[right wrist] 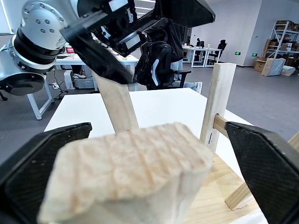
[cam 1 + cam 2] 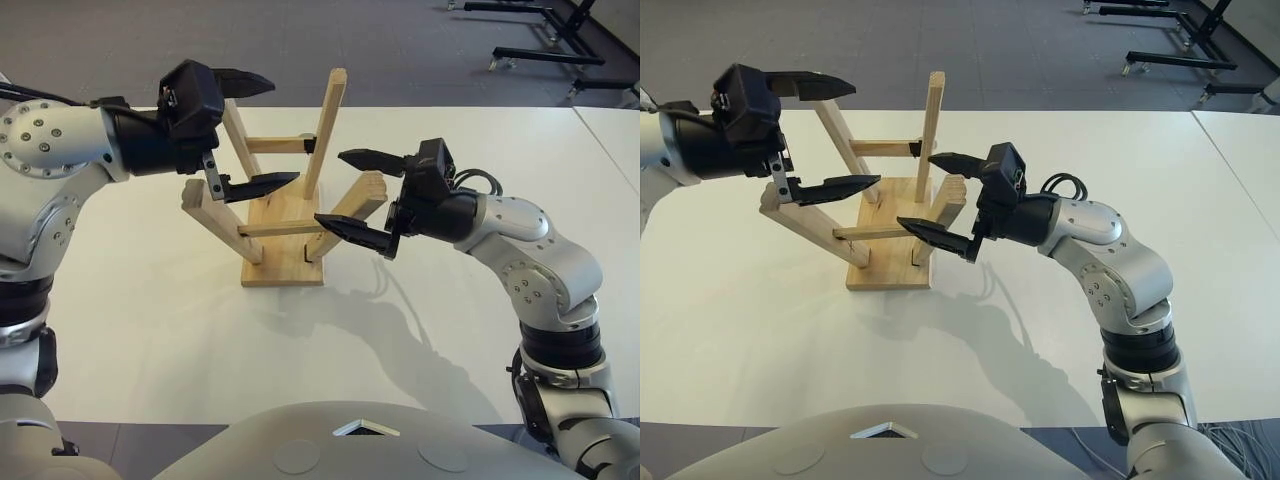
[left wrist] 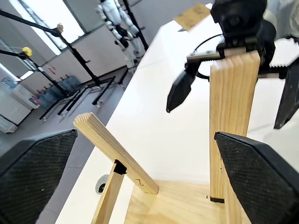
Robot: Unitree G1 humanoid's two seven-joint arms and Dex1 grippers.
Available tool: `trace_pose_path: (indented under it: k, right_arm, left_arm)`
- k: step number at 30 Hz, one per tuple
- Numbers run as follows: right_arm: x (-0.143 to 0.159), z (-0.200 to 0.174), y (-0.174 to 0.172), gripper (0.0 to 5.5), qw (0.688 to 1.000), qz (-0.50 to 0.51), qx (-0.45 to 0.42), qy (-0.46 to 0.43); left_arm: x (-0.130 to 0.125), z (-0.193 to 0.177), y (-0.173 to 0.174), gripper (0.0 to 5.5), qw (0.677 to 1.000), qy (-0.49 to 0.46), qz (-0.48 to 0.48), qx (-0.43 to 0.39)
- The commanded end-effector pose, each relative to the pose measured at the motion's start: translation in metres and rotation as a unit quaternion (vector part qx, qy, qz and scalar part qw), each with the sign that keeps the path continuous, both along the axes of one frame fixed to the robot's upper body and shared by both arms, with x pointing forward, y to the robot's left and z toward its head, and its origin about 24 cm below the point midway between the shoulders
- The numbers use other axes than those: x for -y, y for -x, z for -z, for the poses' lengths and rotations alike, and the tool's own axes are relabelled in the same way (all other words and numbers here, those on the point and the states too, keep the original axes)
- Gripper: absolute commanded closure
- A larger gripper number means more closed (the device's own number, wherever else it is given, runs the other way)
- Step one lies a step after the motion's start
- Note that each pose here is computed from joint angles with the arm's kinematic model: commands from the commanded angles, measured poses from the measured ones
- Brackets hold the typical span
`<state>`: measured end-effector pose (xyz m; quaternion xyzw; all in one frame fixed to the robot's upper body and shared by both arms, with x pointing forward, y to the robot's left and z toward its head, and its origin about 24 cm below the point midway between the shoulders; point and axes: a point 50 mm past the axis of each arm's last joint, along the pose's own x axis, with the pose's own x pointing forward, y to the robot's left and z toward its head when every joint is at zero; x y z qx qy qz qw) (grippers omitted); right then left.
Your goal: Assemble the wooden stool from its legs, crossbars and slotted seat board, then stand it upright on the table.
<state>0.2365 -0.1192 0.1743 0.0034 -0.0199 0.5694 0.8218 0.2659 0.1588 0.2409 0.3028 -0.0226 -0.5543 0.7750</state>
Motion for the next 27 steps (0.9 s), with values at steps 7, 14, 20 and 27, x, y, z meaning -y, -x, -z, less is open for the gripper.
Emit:
trace_pose_path:
  k: [7,14,20,27]
  right_arm:
    - [0.002,0.001,0.007,0.24,1.0,0.012,0.0,-0.006]
    - [0.0,0.002,0.008,0.24,1.0,0.022,-0.004,-0.013]
    - [-0.004,0.004,0.009,0.24,1.0,0.018,-0.006,-0.017]
    - [-0.011,0.005,0.011,0.24,1.0,0.002,-0.006,-0.016]
  left_arm:
    - [0.028,0.032,-0.003,0.1,0.994,-0.09,0.064,-0.02]
    - [0.025,0.013,-0.014,0.1,0.996,-0.076,0.041,0.007]
    - [0.031,0.033,-0.018,0.1,0.994,-0.073,0.075,-0.045]
    - [0.031,0.047,-0.016,0.1,0.991,-0.074,0.086,-0.076]
